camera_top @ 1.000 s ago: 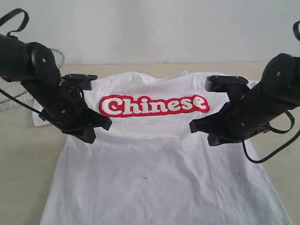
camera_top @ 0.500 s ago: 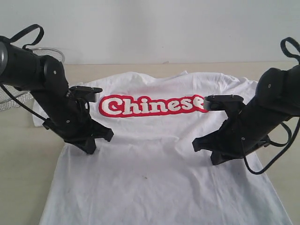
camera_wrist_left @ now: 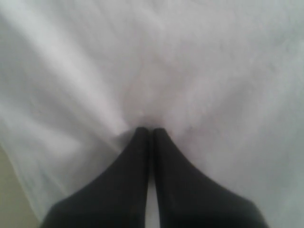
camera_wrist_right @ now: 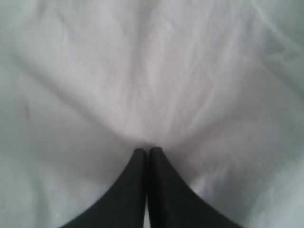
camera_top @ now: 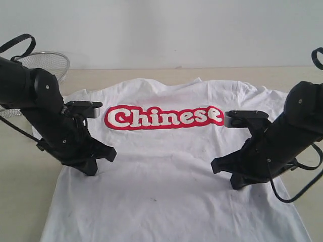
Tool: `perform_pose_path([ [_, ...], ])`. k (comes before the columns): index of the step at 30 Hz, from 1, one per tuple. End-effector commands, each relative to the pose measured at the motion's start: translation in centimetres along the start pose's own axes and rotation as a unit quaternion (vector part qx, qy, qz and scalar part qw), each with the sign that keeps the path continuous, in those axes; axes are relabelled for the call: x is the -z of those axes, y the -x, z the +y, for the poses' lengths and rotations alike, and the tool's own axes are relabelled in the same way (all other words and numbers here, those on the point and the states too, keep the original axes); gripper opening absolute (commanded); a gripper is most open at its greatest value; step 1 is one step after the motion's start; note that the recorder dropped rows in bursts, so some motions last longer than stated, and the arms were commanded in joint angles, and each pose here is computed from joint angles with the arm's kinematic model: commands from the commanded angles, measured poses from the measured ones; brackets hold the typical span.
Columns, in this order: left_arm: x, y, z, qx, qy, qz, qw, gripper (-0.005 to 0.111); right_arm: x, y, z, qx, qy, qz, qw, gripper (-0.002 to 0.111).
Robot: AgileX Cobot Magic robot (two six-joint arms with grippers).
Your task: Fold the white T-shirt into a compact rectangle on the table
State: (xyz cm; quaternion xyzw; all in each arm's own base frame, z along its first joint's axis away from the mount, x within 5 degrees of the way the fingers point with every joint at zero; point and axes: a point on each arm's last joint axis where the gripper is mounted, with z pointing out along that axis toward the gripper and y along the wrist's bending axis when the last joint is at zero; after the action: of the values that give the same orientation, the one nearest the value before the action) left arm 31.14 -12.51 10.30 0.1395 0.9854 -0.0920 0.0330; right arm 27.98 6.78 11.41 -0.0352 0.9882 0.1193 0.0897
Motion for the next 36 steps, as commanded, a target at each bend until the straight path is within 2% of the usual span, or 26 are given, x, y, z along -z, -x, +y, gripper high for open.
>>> perform_pose_path([
  [1, -2.4, -4.9, -0.4, -0.002, -0.008, 0.133, 0.991, 0.005, 0.2, -2.8, -0.2, 0.011, 0.002, 0.057, 0.998, 0.0],
  [5, -1.8, -6.3, -1.2, 0.0, -0.015, 0.13, 0.991, 0.005, 1.0, -3.2, 0.1, 0.009, 0.009, 0.064, 0.998, 0.0],
  [11, -1.6, -7.9, -1.3, 0.003, -0.016, 0.133, 0.991, 0.005, 1.3, -4.0, 0.1, 0.007, 0.013, 0.077, 0.997, 0.0],
  [17, -0.2, -6.9, -1.4, 0.0, -0.018, 0.092, 0.996, 0.005, 1.9, -3.1, 0.5, 0.001, 0.025, 0.034, 0.999, 0.0],
  [21, 2.1, -5.3, -2.0, -0.01, -0.027, 0.055, 0.998, 0.005, 3.3, -1.2, 1.2, 0.009, 0.036, 0.002, 0.999, 0.0],
  [27, 7.5, -0.9, -2.5, -0.03, -0.027, -0.064, 0.997, 0.005, 5.7, 3.6, 2.4, 0.029, 0.051, -0.06, 0.997, 0.0],
  [29, 9.2, 1.0, -1.9, -0.025, -0.023, -0.108, 0.994, 0.005, 5.9, 5.5, 2.7, 0.035, 0.053, -0.072, 0.995, 0.0],
  [32, 10.9, 4.4, 0.1, -0.001, -0.011, -0.172, 0.985, 0.005, 5.6, 8.8, 3.0, 0.05, 0.052, -0.089, 0.993, 0.0],
  [36, 9.5, 8.5, 3.3, 0.023, 0.002, -0.18, 0.983, 0.005, 3.8, 13.3, 3.3, 0.056, 0.059, -0.1, 0.992, 0.0],
])
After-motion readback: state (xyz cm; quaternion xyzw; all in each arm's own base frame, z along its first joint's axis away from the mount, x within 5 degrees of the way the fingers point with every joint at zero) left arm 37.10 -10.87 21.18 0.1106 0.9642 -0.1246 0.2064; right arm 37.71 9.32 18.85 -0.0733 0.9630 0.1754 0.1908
